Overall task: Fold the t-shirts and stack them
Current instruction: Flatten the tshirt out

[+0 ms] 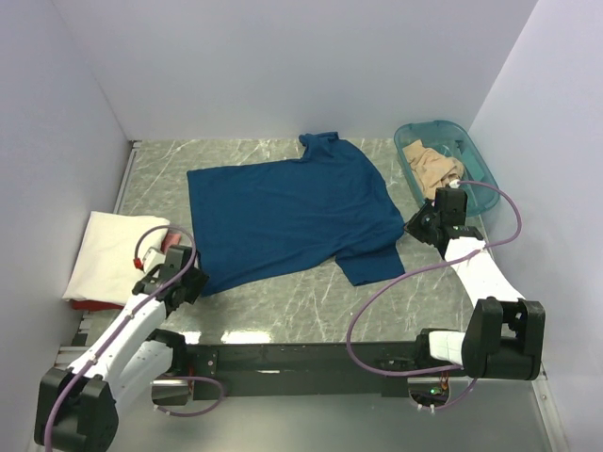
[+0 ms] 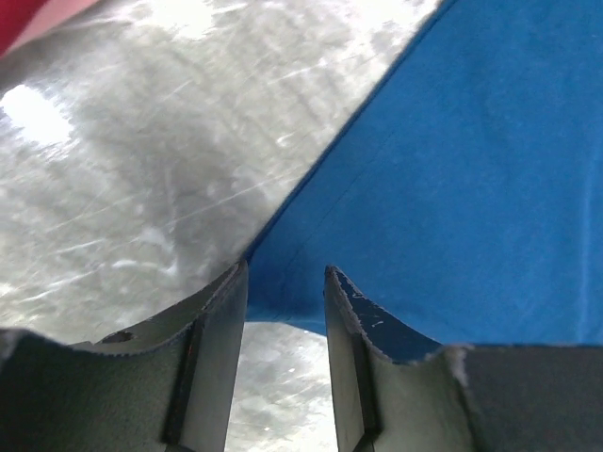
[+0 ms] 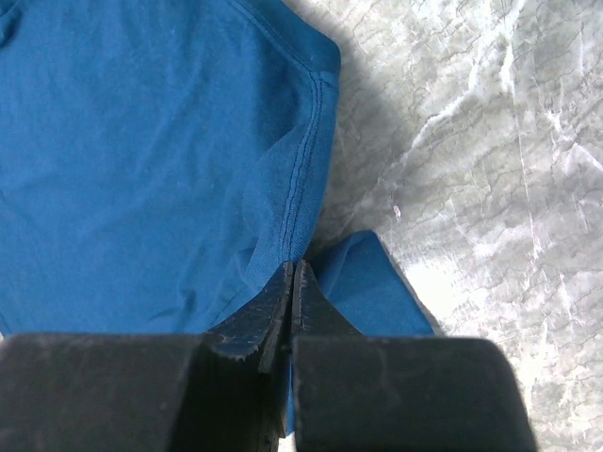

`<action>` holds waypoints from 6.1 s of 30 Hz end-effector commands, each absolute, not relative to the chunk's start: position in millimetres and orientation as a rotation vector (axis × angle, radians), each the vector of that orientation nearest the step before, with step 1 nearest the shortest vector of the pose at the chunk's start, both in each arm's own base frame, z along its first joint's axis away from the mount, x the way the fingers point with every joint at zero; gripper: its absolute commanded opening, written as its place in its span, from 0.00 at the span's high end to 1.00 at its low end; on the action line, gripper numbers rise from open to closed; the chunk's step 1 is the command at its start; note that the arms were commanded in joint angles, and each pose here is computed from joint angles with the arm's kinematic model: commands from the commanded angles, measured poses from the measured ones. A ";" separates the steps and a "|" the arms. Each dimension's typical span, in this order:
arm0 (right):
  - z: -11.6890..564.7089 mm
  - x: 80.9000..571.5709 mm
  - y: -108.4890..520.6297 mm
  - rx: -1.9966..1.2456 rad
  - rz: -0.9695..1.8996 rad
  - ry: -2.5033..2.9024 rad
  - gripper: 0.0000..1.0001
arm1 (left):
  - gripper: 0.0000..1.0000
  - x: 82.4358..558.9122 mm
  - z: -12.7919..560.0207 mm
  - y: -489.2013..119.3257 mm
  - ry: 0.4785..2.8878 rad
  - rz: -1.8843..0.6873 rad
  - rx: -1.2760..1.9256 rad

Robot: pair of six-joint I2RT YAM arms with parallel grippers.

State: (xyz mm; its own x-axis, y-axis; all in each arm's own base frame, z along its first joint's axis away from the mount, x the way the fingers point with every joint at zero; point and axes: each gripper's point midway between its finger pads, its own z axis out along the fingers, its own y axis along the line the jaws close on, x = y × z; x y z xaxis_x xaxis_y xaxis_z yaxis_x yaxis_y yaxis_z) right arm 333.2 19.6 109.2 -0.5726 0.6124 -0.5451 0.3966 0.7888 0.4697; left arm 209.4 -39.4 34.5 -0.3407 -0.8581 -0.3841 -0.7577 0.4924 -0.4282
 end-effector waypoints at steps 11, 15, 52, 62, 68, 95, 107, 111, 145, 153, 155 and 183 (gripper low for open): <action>123.4 337.8 22.5 0.698 0.419 2.201 1.00 | 0.57 197.1 38.4 -32.1 2.131 -0.155 -1.391; 122.1 337.2 22.7 0.696 0.420 2.203 1.00 | 0.57 198.2 34.4 -40.3 2.147 -0.195 -1.389; 258.3 335.2 25.4 0.620 0.499 1.936 1.00 | 1.00 249.6 207.9 7.5 1.754 -0.153 -1.201; 416.6 268.9 12.1 0.567 0.465 1.598 1.00 | 0.99 230.2 381.3 30.0 1.409 -0.292 -1.085; 501.6 213.2 18.6 0.489 0.513 1.394 1.00 | 0.99 211.1 451.5 34.1 1.253 -0.393 -1.028; 637.1 432.0 21.1 0.366 0.715 1.105 1.00 | 0.99 483.8 582.0 50.7 1.066 -0.555 -0.797; 457.0 457.7 25.5 0.536 0.755 1.469 1.00 | 0.99 467.3 411.9 61.1 1.365 -0.499 -0.961; 323.8 454.6 26.9 0.666 0.718 1.730 1.00 | 0.99 445.2 286.3 53.3 1.539 -0.490 -1.141; 58.5 331.8 66.1 0.791 0.344 2.301 0.52 | 0.99 337.5 74.2 28.7 1.882 -0.303 -1.393; 43.7 331.3 65.2 0.806 0.346 2.293 0.54 | 0.99 330.3 71.4 29.9 1.881 -0.288 -1.398; 43.3 335.0 66.1 0.807 0.352 2.287 0.54 | 0.99 328.8 69.5 30.1 1.886 -0.282 -1.397; 79.3 233.7 53.8 0.861 0.403 2.235 1.00 | 0.99 288.3 53.2 40.0 1.909 -0.119 -1.386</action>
State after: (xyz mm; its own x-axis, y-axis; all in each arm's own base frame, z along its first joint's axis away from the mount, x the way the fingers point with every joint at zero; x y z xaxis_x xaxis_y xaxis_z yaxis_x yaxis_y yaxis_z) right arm 262.7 63.1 88.3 -0.5325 0.6571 -0.5335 0.3933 0.7503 0.5314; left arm 293.1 35.0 48.4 -0.1350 -0.8681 -0.4776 -0.7717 0.3944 -0.4988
